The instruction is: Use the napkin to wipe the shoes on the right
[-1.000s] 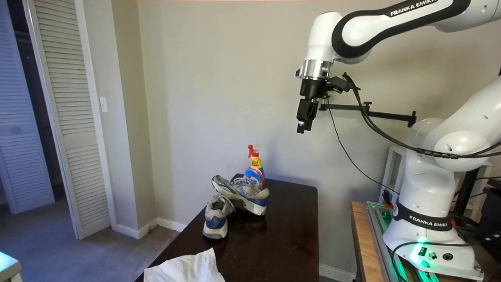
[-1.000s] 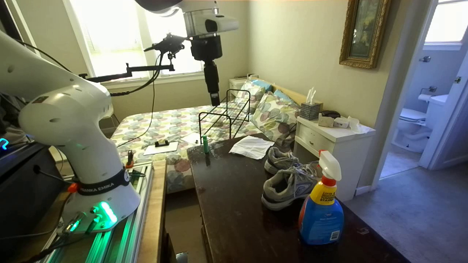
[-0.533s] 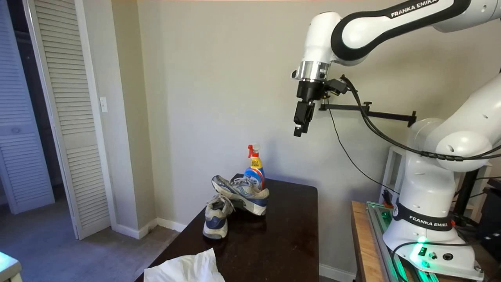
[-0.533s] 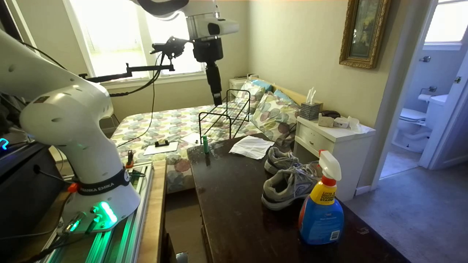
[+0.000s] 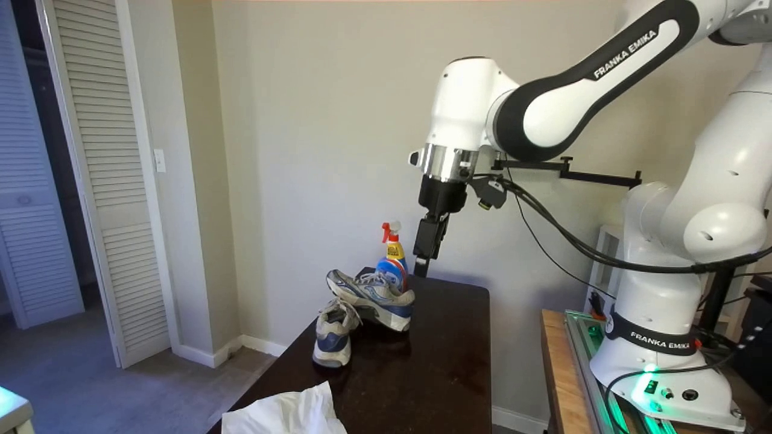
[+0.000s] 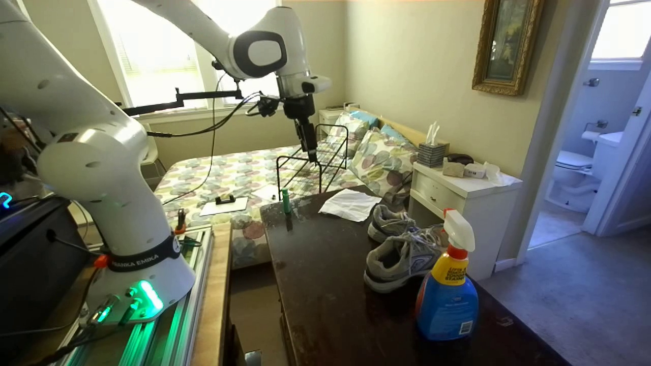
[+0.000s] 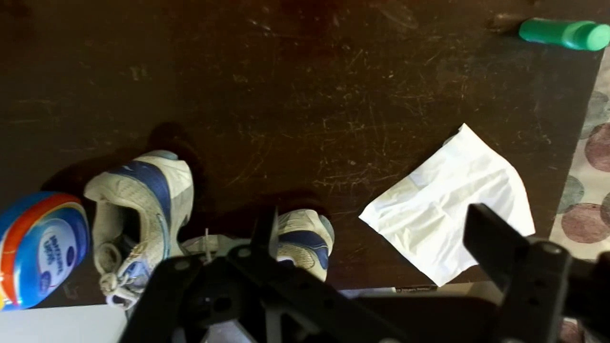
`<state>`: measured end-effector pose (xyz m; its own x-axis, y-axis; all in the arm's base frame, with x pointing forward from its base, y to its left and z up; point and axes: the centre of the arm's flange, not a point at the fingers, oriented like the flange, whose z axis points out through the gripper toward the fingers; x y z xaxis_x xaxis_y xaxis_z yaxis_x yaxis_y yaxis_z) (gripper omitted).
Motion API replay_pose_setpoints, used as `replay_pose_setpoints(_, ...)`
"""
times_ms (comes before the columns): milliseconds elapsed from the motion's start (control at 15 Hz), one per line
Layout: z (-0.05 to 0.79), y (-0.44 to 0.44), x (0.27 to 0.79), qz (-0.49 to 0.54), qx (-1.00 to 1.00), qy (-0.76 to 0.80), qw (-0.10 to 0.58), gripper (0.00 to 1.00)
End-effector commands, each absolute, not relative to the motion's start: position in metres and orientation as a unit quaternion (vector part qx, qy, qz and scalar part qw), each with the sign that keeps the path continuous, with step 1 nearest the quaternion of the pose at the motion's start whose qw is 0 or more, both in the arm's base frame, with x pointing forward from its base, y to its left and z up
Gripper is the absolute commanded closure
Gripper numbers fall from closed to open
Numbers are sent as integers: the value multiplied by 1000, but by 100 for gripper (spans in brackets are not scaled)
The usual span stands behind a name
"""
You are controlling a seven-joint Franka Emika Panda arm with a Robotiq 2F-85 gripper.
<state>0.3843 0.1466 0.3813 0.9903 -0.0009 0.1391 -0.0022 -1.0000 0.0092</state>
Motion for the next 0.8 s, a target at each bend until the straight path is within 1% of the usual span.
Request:
replay_pose_setpoints(0,339,206,441,68,997,-10,22,0)
replay_pose_setpoints(133,316,231,455,41,998,-6,44,0)
replay_pose_setpoints(200,341,200,411,64,998,0,25,0)
replay_pose_setpoints(467,318,216,431,45,999,-1,29,0)
replay_pose_setpoints(733,317,218,433,57,998,1,25,0)
